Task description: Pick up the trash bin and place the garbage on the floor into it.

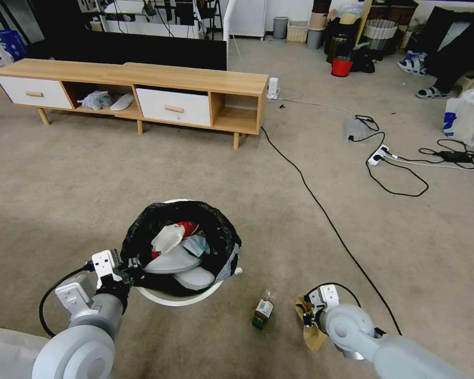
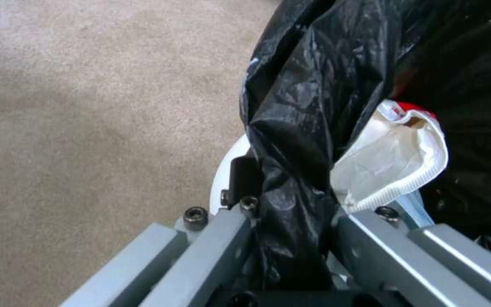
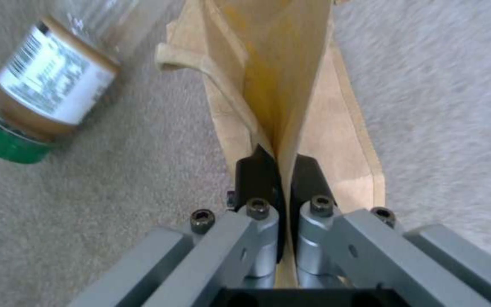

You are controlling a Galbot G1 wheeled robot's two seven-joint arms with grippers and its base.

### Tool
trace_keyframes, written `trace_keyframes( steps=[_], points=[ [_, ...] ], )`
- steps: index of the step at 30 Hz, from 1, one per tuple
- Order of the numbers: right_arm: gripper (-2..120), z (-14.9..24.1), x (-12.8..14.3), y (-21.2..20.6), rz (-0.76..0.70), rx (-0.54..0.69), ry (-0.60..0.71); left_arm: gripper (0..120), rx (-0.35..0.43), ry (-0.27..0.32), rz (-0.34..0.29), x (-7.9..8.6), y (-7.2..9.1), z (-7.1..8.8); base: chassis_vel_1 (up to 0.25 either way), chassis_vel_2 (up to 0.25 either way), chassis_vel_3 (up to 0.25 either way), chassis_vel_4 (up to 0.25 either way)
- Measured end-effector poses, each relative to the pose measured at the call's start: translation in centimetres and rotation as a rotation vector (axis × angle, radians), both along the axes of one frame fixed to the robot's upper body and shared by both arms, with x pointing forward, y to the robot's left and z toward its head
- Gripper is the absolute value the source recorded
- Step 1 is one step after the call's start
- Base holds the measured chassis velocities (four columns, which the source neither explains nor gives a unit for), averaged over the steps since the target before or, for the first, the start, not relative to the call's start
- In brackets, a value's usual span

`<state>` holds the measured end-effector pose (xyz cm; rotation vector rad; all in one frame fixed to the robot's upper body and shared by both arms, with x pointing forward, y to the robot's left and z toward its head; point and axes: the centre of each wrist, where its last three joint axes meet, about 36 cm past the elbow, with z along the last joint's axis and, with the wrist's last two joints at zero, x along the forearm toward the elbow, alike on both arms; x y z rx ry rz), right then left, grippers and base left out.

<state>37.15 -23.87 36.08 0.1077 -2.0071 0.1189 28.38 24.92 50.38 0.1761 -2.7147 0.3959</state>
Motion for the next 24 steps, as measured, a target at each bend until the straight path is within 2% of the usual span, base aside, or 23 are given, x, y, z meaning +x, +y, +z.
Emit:
trace_keyframes(
  steps=[9, 12, 15, 18, 23, 24],
  points=[
    [0, 6.1, -1.9, -3.5, -0.021, -0.026, -0.116, 0, 0.008, 0.022, -0.038, 0.0, -0.6, -0.3, 0.0, 0.0, 0.0, 0.0],
    [0, 11.1, -2.6, -4.9, -0.015, -0.031, -0.236, 0, 0.018, 0.039, -0.067, 0.2, -0.6, -0.4, 0.0, 0.0, 0.0, 0.0],
    [0, 12.5, -2.5, -5.2, -0.015, -0.03, -0.275, 0, 0.024, 0.047, -0.075, 0.4, -0.5, -0.4, 0.0, 0.0, 0.0, 0.0],
    [0, 16.7, -2.3, -5.7, -0.012, -0.027, -0.404, 0, 0.037, 0.079, -0.104, 0.9, -0.3, 0.0, 0.0, 0.0, 0.0, 0.0],
    [0, 19.5, -2.3, -5.6, -0.004, -0.019, -0.496, 0, 0.036, 0.117, -0.125, 1.5, -0.1, 0.4, 0.0, 0.0, 0.0, 0.0],
    [0, 20.9, -2.4, -5.4, 0.004, -0.01, -0.549, 0, 0.033, 0.143, -0.137, 2.0, 0.1, 0.6, 0.0, 0.0, 0.0, 0.0]
  ],
)
